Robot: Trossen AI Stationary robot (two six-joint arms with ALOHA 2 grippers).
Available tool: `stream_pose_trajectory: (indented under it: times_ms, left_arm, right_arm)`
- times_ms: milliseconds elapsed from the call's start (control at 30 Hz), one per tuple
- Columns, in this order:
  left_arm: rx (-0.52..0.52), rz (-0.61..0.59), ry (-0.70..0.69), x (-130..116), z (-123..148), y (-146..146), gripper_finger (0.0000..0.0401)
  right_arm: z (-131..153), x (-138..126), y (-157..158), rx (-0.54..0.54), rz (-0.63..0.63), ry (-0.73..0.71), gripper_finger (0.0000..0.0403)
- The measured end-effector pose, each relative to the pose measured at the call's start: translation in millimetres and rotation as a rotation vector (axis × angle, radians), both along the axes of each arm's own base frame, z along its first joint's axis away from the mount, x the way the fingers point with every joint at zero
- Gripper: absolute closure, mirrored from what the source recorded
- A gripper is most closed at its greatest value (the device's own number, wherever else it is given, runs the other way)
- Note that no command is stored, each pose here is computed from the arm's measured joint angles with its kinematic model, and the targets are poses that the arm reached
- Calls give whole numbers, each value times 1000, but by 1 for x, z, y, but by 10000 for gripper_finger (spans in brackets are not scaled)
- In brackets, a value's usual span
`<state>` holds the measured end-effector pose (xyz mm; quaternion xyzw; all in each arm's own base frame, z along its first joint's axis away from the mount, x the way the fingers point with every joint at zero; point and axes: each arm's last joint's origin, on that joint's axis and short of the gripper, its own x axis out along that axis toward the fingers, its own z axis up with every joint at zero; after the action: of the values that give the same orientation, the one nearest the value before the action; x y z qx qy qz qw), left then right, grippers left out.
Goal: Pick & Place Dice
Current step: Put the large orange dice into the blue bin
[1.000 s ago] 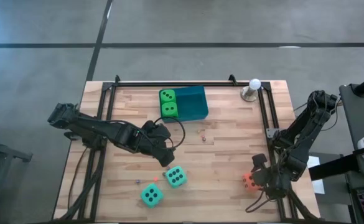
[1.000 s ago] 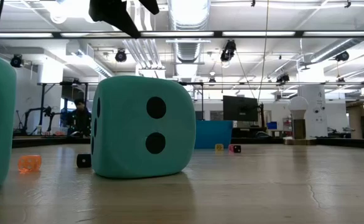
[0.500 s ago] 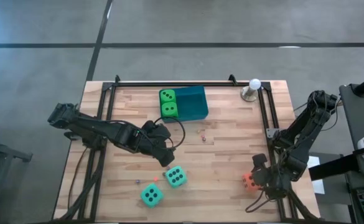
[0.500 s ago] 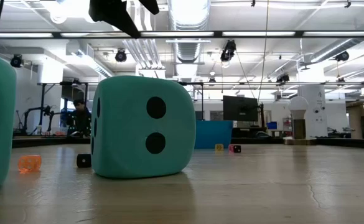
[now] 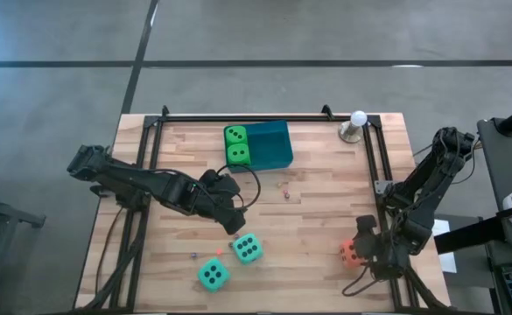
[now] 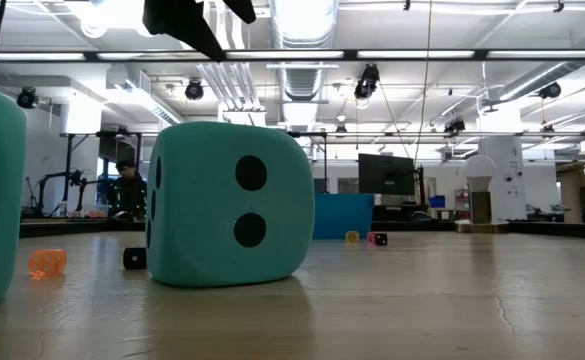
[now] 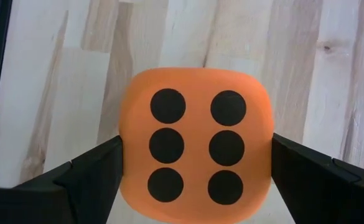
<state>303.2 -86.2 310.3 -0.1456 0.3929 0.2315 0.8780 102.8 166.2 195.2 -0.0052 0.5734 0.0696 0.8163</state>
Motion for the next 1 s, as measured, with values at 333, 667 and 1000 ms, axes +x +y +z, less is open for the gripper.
stream_pose_trajectory:
  times_ms: [333, 667, 1000]
  left_arm:
    - [0, 0, 0, 0, 0, 0, 10]
    - [0, 0, 0, 0, 0, 0, 9]
    - [0, 0, 0, 0, 0, 0, 6]
  right_arm:
    - [0, 0, 0, -16, 41, -6, 44]
    - [2, 0, -3, -19, 32, -3, 44]
    - [6, 4, -11, -6, 3, -16, 44]
